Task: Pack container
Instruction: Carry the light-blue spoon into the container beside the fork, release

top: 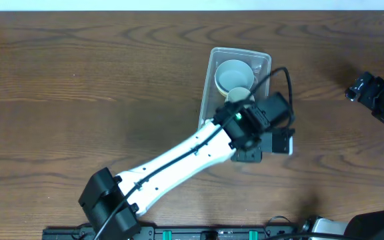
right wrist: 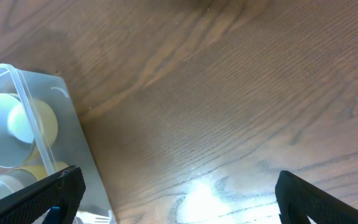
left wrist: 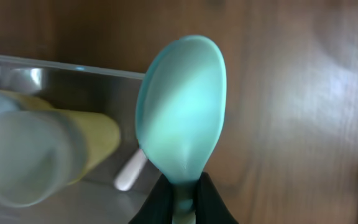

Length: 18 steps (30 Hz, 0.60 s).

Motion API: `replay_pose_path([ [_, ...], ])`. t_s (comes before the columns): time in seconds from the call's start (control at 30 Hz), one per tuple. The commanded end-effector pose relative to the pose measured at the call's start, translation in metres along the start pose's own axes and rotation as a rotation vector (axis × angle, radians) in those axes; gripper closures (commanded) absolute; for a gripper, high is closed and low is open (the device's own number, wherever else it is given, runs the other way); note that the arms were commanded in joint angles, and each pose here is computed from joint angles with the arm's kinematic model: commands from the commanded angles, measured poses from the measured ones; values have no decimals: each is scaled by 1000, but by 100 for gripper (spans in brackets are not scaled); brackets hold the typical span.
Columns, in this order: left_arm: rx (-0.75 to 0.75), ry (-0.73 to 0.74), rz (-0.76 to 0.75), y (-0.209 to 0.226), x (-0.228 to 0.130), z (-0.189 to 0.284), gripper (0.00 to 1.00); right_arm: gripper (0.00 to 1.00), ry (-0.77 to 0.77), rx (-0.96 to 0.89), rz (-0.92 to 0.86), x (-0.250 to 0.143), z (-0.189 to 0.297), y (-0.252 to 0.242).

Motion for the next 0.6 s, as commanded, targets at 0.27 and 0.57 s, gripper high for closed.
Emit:
replay_pose_path([
  [0.27, 8, 63, 56, 51, -31, -46, 91, 1, 2, -5, 9, 1, -1, -2],
  [0.57, 48, 52, 156, 59, -32, -40, 2, 1, 2, -5, 9, 1, -1, -2],
])
Point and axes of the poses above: each gripper's point midway between its finger pads, its own z axis back along the fingers, its own y axis along the line the jaws close on, x = y × z, the point moved 6 cm from there along z, back along the fingers, and after that the axes turned 1 degree about -z, right-handed, at the moved point
